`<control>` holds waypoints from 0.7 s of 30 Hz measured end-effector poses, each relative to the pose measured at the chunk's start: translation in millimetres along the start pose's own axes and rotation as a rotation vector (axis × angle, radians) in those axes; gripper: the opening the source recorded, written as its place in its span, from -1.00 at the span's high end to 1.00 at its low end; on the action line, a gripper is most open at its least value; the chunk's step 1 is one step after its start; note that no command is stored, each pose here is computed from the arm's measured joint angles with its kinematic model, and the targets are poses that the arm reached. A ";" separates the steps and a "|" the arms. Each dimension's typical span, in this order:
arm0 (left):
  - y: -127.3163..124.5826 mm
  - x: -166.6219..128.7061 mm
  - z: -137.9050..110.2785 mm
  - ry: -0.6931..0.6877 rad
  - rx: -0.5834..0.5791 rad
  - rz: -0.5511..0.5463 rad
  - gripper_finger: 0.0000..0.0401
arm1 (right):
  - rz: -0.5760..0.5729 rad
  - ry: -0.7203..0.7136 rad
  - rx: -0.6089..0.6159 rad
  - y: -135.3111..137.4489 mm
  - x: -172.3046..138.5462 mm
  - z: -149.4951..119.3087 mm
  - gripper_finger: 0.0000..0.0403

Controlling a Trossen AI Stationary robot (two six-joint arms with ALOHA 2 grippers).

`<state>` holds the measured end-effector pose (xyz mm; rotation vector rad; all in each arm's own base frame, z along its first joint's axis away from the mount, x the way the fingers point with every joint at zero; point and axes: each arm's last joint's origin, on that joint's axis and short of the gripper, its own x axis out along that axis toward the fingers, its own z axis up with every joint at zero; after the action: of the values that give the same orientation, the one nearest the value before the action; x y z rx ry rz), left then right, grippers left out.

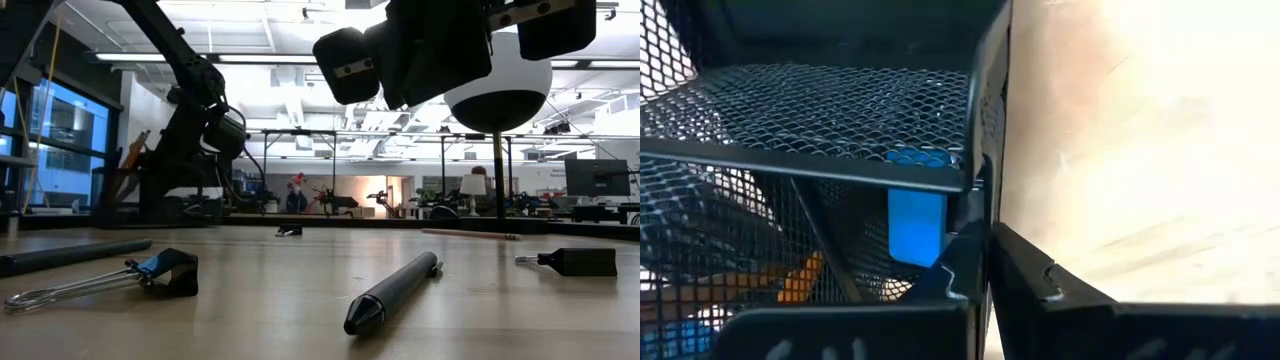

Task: Pick and place office supplies into organizer
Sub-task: Adjust the black desk organizer

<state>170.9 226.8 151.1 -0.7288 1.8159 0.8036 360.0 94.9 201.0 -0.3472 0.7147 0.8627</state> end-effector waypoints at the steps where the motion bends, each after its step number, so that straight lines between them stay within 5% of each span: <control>1: -0.3 -0.1 0.1 -0.002 0.013 0.014 1.00 | 0.000 -0.001 0.000 0.0 0.0 0.1 0.81; 15: 0.2 0.2 1.9 -0.023 0.021 0.045 0.99 | 0.000 -0.001 0.000 0.0 0.0 0.1 0.82; 21: 0.4 -1.1 4.2 -0.047 -0.002 0.048 0.71 | 0.000 -0.001 0.000 0.0 0.0 0.1 0.80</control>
<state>173.3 230.5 151.0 -0.6645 1.7963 0.8475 360.1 94.9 201.1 -0.3472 0.7138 0.8630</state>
